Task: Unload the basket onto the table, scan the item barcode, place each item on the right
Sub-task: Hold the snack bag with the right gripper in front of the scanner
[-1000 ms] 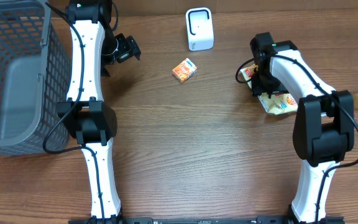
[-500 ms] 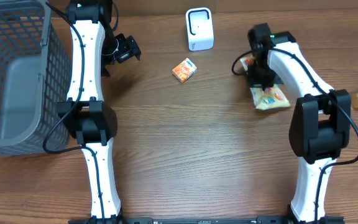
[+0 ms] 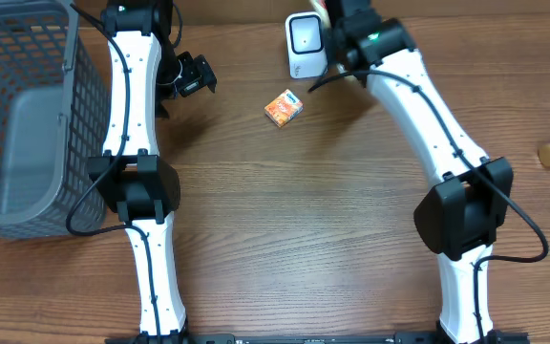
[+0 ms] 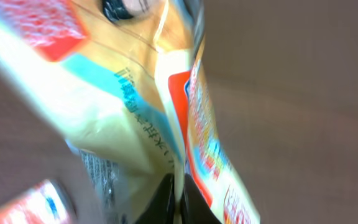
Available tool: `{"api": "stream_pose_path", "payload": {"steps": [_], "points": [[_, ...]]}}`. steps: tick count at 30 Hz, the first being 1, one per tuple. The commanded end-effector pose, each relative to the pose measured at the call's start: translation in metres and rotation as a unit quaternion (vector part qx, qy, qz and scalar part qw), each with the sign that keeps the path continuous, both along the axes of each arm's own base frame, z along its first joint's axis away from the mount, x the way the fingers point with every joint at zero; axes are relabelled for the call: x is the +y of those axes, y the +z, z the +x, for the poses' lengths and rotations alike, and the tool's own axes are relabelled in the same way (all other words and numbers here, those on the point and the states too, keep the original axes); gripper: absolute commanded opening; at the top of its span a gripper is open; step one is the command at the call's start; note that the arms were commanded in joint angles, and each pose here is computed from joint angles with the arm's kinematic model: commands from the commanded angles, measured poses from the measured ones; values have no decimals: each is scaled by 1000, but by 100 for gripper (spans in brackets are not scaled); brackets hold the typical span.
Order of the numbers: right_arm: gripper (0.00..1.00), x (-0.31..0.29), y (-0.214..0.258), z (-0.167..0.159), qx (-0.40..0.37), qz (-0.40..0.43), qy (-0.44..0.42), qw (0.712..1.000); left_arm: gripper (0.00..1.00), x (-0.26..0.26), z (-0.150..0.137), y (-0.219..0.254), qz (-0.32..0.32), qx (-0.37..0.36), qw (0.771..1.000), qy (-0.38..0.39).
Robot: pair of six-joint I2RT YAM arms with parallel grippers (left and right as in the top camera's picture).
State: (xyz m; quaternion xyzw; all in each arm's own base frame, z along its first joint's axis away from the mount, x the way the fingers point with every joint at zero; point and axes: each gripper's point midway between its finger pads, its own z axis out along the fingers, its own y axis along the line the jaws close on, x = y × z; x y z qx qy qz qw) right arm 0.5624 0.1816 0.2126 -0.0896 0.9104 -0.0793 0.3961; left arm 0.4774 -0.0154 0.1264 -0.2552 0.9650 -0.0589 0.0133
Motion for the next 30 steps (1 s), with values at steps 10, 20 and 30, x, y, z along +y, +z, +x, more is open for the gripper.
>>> {"api": "stream_pose_path", "payload": {"steps": [10,20,30], "points": [[4,66,16,44,-143,-83,70,984,100,-1,0,4,6,-5,1000,-13],[4,62,6,67,-196,-83,16,977,100,-1,0,4,6,-5,1000,-13],[5,11,36,52,-216,-127,-120,960,100,-1,0,4,6,-5,1000,-13]]}}
